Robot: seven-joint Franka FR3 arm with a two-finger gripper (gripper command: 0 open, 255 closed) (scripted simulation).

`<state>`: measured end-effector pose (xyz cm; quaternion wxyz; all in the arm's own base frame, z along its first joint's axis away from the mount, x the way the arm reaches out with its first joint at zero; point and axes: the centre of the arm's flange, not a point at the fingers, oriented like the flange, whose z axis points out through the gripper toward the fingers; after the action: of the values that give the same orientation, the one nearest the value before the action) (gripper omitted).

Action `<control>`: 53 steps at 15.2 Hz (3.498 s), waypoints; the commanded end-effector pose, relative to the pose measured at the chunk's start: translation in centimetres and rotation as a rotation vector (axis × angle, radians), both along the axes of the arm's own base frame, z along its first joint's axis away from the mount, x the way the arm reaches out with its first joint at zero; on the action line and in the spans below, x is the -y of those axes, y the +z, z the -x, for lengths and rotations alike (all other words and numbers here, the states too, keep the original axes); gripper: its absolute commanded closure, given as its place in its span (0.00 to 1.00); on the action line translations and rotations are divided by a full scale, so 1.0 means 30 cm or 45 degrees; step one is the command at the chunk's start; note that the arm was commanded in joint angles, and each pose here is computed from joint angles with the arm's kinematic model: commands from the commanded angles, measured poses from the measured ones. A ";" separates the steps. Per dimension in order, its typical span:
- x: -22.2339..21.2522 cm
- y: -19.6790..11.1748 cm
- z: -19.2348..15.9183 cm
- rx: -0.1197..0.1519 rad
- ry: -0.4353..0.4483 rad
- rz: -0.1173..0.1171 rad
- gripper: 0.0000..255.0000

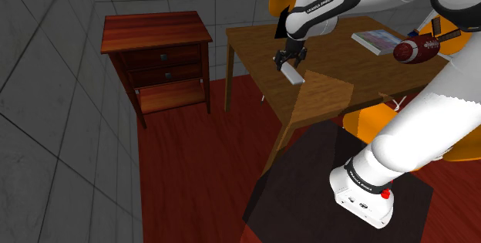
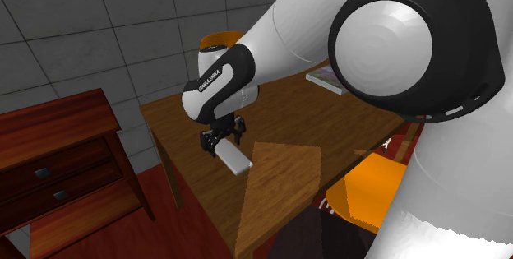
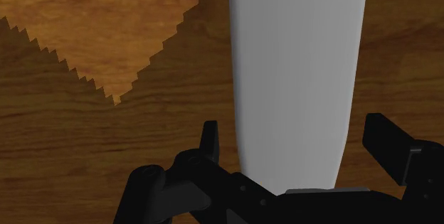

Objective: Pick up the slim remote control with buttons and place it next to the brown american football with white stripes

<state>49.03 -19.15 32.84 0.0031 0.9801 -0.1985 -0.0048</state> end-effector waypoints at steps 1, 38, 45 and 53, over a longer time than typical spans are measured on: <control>-0.001 -0.003 0.000 0.000 0.000 0.000 0.00; -0.001 0.402 0.000 0.000 0.000 0.000 1.00; -0.001 0.525 0.000 0.000 0.000 0.000 1.00; -0.001 0.666 0.000 0.000 0.000 0.000 1.00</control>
<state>49.04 -19.09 52.05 0.0032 0.9801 -0.1985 -0.0045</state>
